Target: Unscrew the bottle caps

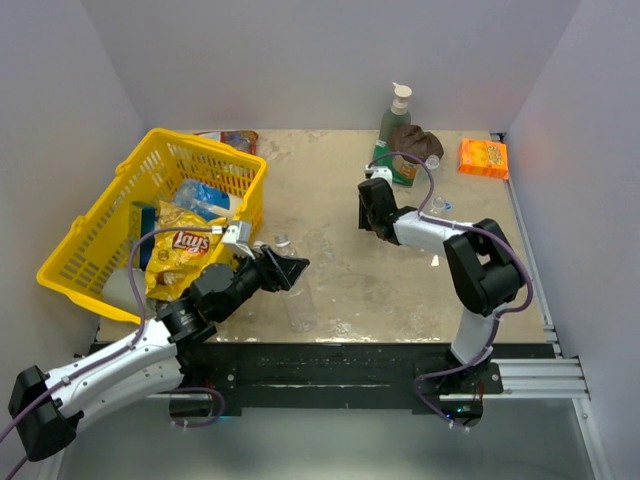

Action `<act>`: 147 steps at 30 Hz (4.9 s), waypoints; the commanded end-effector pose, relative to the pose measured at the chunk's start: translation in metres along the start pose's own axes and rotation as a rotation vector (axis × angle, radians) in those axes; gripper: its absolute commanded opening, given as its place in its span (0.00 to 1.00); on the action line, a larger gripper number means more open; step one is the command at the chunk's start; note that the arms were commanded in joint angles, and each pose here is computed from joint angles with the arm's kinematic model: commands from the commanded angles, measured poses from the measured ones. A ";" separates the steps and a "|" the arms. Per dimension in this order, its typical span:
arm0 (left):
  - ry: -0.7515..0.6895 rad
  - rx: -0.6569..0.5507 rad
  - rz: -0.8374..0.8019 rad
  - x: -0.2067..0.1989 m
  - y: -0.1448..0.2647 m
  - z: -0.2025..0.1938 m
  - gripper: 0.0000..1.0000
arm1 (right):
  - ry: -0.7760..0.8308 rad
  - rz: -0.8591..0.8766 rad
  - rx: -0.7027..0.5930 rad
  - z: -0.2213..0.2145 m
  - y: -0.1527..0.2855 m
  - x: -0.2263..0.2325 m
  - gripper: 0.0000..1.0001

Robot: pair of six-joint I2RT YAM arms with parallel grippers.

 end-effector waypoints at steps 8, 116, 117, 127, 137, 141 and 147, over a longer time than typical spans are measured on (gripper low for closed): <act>0.011 -0.088 0.026 0.001 -0.008 0.028 0.18 | -0.091 -0.095 -0.097 0.024 -0.031 -0.004 0.11; -0.181 0.072 -0.255 -0.019 -0.029 0.006 1.00 | 0.160 0.784 0.263 0.085 0.237 0.096 0.00; -0.189 0.058 -0.244 -0.018 -0.026 0.009 1.00 | 0.159 0.753 0.217 0.096 0.234 0.091 0.00; -0.192 0.035 -0.135 0.000 -0.017 0.010 1.00 | 0.140 0.537 -0.246 0.168 0.188 0.084 0.00; -0.219 0.036 -0.143 -0.005 -0.034 0.018 1.00 | 0.205 0.467 -0.332 0.180 0.125 0.101 0.00; -0.239 0.045 -0.143 -0.006 -0.040 0.020 1.00 | 0.239 0.464 -0.302 0.179 0.106 0.110 0.00; -0.240 0.054 -0.149 -0.007 -0.044 0.018 1.00 | 0.298 0.438 -0.254 0.163 0.087 0.115 0.00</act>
Point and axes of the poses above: each gripper's point midway between its finger pads, its own y axis back along the fingers, its own x axis along the line the jaws close on, z = x × y, the point moved 3 cm from there along y, back along the fingers, and after that the axes turned 14 degrees about -y, right-handed, at the moved point
